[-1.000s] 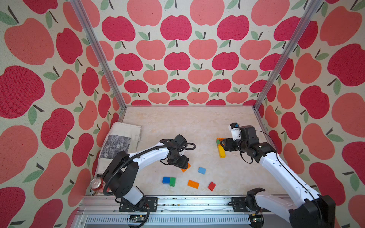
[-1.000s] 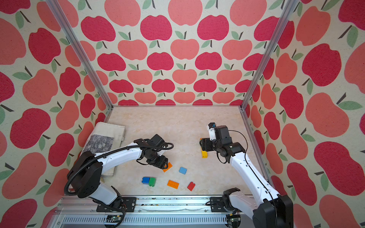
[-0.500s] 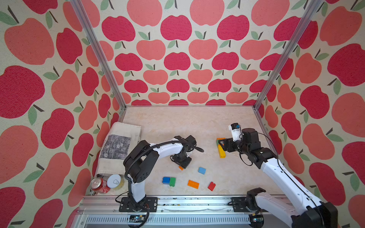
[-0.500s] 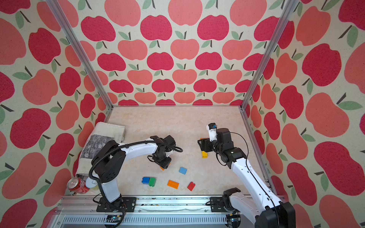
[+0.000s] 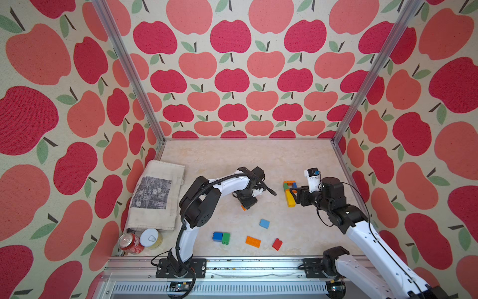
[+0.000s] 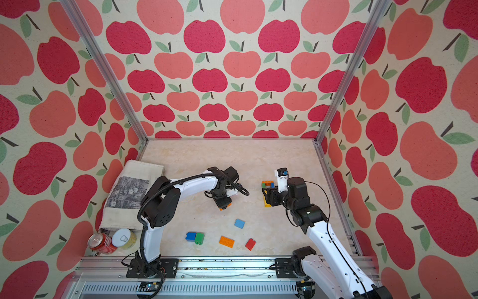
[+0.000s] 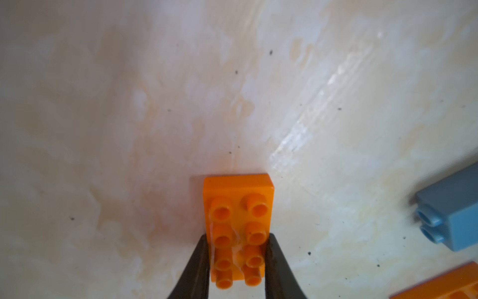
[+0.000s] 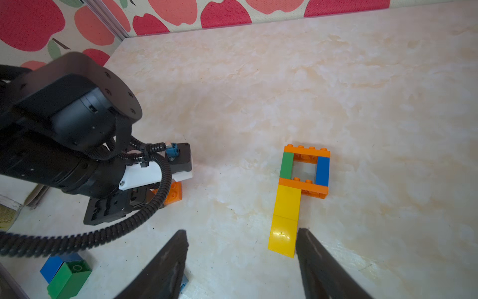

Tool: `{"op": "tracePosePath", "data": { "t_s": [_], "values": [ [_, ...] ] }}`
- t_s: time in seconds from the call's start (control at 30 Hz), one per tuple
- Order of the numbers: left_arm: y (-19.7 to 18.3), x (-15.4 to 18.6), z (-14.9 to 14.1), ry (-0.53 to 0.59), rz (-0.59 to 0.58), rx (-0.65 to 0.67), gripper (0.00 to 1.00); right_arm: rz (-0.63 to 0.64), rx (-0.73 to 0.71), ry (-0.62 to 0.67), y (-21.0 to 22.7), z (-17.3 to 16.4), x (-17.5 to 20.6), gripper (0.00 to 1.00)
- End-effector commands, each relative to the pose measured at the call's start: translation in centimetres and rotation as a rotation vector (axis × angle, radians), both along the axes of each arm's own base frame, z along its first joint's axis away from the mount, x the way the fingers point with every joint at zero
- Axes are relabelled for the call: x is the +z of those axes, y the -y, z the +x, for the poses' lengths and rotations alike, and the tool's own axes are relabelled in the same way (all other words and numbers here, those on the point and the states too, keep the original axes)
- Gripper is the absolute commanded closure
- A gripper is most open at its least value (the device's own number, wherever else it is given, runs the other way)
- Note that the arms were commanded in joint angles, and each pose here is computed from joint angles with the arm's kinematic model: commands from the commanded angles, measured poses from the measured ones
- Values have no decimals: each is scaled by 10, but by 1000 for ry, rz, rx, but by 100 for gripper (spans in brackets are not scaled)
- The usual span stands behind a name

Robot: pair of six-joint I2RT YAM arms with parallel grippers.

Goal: Assemble the letter p with lego
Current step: Move the lego brick at the center of the board.

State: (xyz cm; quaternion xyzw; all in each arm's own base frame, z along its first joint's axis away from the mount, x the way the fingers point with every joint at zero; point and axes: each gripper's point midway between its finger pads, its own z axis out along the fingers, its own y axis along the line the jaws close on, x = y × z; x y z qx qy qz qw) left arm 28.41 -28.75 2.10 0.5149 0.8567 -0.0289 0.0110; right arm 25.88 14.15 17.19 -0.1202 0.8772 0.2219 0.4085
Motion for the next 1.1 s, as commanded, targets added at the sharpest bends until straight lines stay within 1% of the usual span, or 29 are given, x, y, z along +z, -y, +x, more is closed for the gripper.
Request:
{"op": "tracePosePath", "data": {
  "t_s": [0.0,0.1,0.17,0.33,0.4,0.63,0.7,0.83,0.9,0.97,1.07],
  "values": [
    [-2,-22,30,57,17,-148,81,66,-22,-51,-3,-3,-11,31],
    [0,-20,45,56,-18,-136,80,86,-7,-99,-8,-9,-23,32],
    [-1,-18,50,62,-29,-145,79,83,18,-130,-12,-14,-30,33],
    [3,-11,50,121,-41,-227,66,21,112,-202,-29,-27,-52,35],
    [1,-6,53,153,-45,-234,61,-2,146,-217,-36,-33,-58,35],
    [-25,-5,67,188,-5,-194,53,-52,187,-240,-47,-40,-67,35],
    [-26,-1,71,204,-17,-179,51,-78,204,-246,-50,-43,-70,36],
    [-17,19,68,229,-95,-149,45,-120,280,-274,-61,-53,-77,36],
    [-15,33,66,260,-147,-98,42,-159,344,-281,-71,-63,-84,36],
    [-14,50,65,299,-225,-22,39,-199,399,-289,-80,-73,-91,36],
    [-18,87,66,397,-411,156,27,-247,454,-297,-90,-82,-100,35]
  ]
}}
